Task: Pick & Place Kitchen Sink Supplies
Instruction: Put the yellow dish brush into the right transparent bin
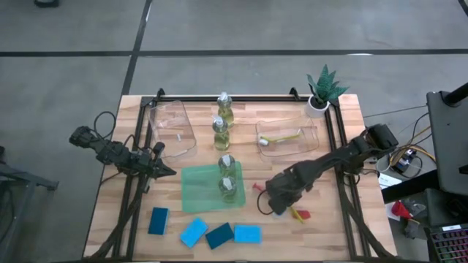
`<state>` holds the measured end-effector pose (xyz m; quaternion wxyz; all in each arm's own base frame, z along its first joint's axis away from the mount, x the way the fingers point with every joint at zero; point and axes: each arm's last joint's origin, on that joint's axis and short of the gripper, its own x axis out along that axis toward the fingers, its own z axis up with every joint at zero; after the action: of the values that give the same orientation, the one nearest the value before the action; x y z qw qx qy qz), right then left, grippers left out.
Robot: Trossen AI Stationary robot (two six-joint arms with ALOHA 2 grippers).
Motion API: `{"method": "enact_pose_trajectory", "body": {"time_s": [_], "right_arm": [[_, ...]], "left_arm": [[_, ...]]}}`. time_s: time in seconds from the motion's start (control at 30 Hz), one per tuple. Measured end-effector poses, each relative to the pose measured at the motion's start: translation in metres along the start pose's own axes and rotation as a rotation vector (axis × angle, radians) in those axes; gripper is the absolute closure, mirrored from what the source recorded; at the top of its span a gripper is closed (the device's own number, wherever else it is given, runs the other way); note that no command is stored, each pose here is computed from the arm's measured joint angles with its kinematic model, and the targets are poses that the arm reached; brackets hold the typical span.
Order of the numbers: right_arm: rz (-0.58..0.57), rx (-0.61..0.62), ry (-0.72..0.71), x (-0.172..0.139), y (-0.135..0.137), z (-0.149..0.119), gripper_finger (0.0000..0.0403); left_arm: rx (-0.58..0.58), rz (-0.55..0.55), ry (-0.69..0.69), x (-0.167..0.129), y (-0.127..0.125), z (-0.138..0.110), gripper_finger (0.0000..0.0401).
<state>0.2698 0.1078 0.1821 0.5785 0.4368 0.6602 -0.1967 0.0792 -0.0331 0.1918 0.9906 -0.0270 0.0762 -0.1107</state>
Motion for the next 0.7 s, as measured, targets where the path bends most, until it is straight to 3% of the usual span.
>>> {"method": "enact_pose_trajectory", "body": {"time_s": [0.27,0.5,0.7], "right_arm": [[0.024,-0.302,-0.02,-0.04,0.003,-0.011,0.0384],[-0.147,-0.501,-0.11,-0.081,-0.006,-0.008,0.0383],[-0.302,-0.821,-0.253,-0.119,-0.007,0.007,0.0381]], "left_arm": [[0.0,0.0,0.001,0.0,0.0,0.0,0.0401],[0.0,0.0,0.001,0.0,0.0,0.0,0.0401],[0.0,0.0,0.002,0.0,0.0,0.0,0.0401]]}}
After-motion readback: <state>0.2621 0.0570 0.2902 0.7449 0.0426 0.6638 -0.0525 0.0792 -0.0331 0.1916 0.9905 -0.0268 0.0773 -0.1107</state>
